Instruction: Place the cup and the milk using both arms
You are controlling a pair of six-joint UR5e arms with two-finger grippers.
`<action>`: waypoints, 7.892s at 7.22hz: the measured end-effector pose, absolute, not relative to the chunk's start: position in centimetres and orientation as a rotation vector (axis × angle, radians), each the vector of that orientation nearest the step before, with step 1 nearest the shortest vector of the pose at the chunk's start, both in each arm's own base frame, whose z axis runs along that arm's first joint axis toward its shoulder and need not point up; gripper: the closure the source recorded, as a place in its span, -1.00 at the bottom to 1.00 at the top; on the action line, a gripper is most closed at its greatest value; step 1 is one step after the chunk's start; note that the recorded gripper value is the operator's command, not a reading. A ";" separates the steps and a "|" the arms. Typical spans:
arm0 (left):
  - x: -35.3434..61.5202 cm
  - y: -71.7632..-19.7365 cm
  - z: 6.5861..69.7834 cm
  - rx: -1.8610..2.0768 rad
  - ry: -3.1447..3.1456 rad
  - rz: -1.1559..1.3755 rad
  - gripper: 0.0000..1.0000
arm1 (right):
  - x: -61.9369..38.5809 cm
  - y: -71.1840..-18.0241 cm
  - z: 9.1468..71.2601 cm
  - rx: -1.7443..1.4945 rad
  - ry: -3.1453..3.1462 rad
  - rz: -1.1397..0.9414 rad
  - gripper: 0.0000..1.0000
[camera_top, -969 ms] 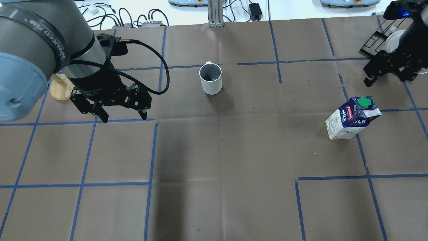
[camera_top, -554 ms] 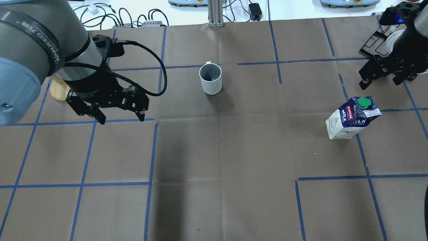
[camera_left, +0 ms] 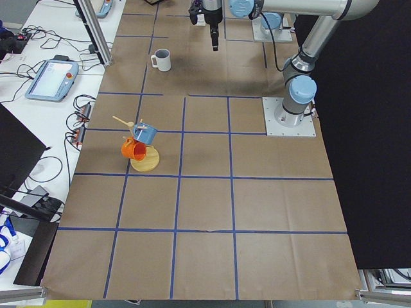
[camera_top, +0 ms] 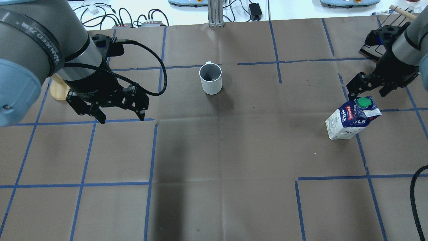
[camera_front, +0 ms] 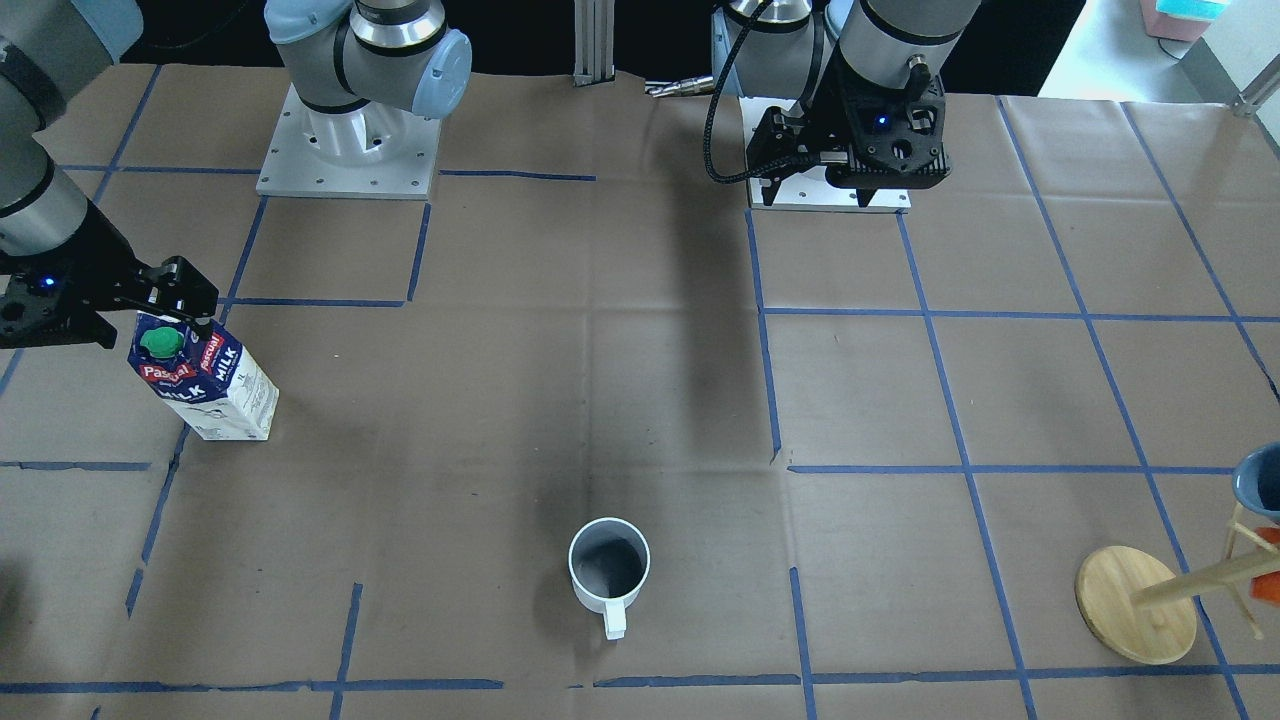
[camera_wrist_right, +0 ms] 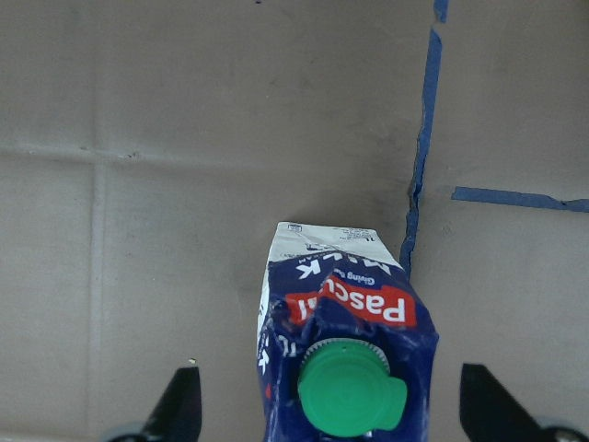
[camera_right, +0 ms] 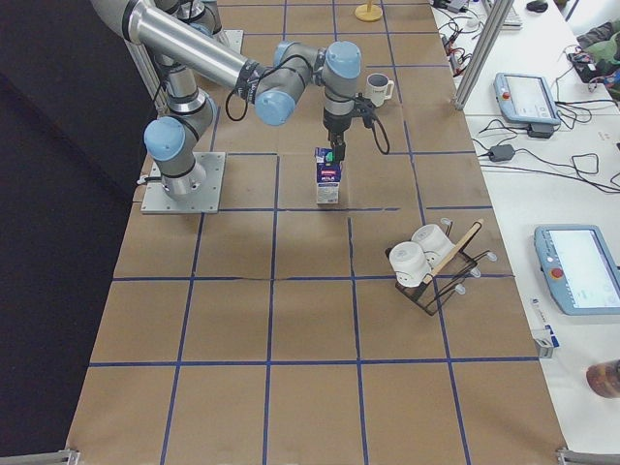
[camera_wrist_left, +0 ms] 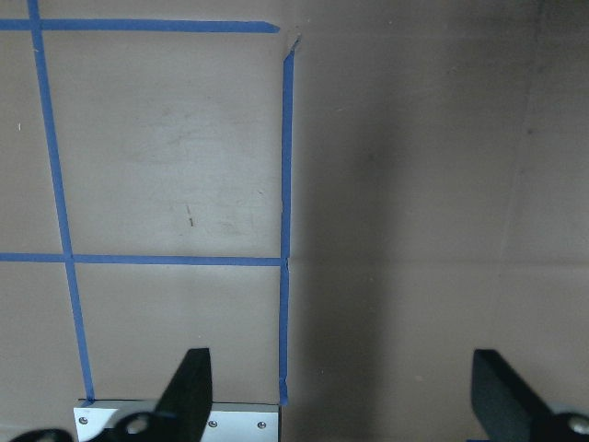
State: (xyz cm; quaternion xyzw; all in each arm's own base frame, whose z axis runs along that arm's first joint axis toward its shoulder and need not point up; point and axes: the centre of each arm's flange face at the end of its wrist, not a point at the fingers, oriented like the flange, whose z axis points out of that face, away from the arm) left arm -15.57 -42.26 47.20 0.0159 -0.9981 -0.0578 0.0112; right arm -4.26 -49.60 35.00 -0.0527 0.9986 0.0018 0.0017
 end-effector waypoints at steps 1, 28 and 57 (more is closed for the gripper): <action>-15.6 -42.2 47.2 0.050 -3.114 -0.179 -1.00 | -4.2 -49.4 34.0 -0.164 3.132 0.019 -1.00; -15.5 -42.0 46.7 0.076 -3.113 -0.200 -1.00 | 32.3 -73.9 34.8 0.126 3.174 0.093 -0.02; -15.5 -42.5 45.7 0.077 -3.110 -0.232 -1.00 | 13.5 -44.0 45.3 0.092 3.175 -0.003 -1.00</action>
